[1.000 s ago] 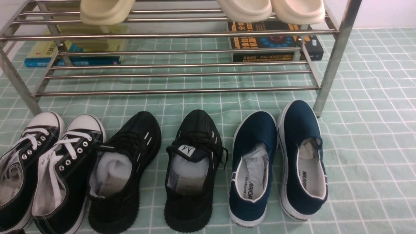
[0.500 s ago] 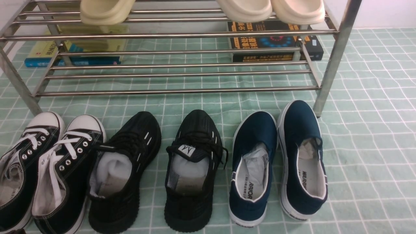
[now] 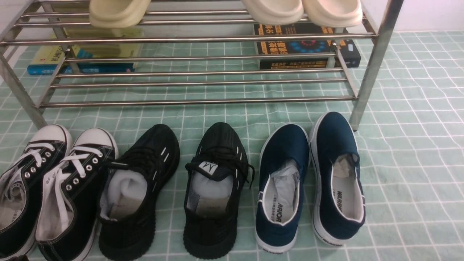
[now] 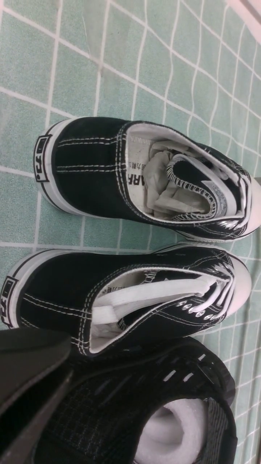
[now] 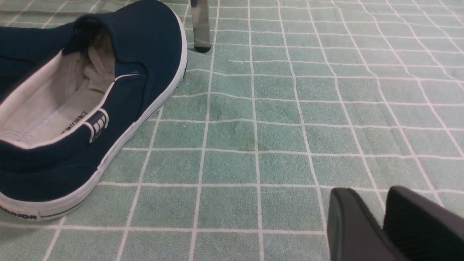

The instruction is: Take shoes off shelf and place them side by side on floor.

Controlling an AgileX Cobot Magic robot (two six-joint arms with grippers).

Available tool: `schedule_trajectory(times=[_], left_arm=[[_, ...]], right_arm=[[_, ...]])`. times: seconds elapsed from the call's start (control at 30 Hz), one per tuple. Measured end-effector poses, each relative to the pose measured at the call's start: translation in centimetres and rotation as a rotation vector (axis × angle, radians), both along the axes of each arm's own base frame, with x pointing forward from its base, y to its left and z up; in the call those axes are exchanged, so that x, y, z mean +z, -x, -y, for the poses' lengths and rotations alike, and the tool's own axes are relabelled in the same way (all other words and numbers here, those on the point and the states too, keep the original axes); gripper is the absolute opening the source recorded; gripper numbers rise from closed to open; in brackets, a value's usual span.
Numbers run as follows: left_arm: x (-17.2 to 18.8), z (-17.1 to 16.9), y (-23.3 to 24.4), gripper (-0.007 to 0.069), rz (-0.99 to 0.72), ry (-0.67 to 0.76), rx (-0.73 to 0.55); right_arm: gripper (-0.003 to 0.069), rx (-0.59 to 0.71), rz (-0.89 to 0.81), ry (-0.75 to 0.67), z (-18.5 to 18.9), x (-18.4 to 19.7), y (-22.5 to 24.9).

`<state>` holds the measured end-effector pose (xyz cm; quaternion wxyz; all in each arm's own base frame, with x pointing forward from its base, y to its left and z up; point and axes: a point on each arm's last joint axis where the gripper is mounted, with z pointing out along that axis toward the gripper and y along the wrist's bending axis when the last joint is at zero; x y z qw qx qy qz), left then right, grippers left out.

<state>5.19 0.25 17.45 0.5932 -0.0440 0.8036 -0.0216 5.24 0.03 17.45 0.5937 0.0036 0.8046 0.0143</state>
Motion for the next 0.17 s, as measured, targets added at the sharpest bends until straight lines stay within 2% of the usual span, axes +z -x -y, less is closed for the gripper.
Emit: schedule_trajectory(times=[0.17], left_arm=[[0.00,0.00,0.00,0.0086,0.000,0.000,0.000]], right_arm=[[0.0178,0.000,0.000,0.001,0.00,0.00,0.00]])
